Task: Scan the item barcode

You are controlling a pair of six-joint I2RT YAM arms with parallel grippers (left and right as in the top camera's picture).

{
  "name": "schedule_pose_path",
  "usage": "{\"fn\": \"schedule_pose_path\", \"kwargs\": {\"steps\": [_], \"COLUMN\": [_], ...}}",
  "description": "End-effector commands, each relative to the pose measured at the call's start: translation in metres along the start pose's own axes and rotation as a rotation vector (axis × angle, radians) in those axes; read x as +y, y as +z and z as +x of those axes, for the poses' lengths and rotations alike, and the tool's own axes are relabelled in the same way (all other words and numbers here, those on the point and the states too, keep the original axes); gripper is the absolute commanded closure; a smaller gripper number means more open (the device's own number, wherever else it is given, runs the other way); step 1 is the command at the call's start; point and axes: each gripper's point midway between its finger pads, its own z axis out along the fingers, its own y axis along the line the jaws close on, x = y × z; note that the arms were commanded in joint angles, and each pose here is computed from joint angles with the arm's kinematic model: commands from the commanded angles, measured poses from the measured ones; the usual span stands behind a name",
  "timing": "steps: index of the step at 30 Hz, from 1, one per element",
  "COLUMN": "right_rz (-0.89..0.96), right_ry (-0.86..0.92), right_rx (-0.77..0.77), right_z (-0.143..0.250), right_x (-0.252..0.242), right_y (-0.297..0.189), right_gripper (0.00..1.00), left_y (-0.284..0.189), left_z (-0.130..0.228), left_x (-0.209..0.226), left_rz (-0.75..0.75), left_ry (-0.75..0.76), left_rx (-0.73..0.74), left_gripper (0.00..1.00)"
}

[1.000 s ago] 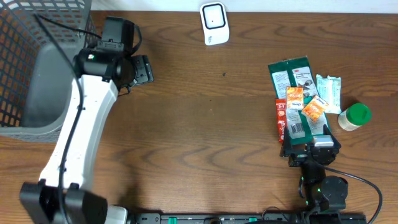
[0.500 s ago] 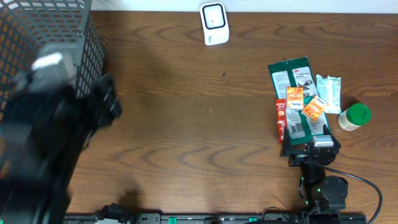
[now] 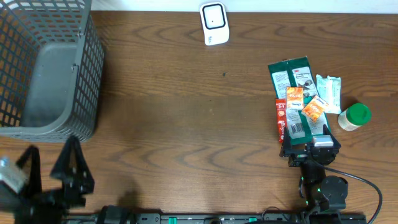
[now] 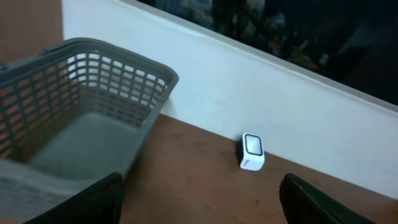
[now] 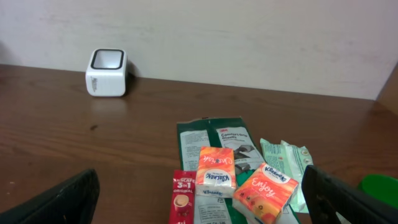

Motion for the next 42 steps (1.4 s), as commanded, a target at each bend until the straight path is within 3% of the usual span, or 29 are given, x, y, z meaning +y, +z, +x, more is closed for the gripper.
{"fn": "schedule_pose_path", "kwargs": {"steps": [1,11,31,36,42], "right_rz": [0.001,0.001,0.001,0.001,0.001], "right_ry": [-0.013,-0.013,-0.013,-0.013,-0.013], "right_rx": [0.0,0.0,0.0,0.0,0.0], "right_z": [0.0,0.0,0.0,0.0,0.0], "right_x": [-0.001,-0.001,-0.001,-0.001,-0.001], "right_y": [0.0,0.0,0.0,0.0,0.0], "right_gripper": [0.01,0.01,0.01,0.01,0.01], "left_y": [-0.006,-0.008,0.028,0.053,0.093], "left_z": [0.021,0.067,0.014,0.04,0.088], "left_x": [0.016,0.04,0.012,0.022,0.041], "left_rz": [-0.048,-0.065,0.238,0.278,0.231], "left_ry": [0.002,-0.014,-0.129,-0.205,-0.235], "left_rx": [-0.006,-0.087,-0.729,-0.745,-0.639], "left_gripper": [0.2,0.2,0.2,0.2,0.2]}}
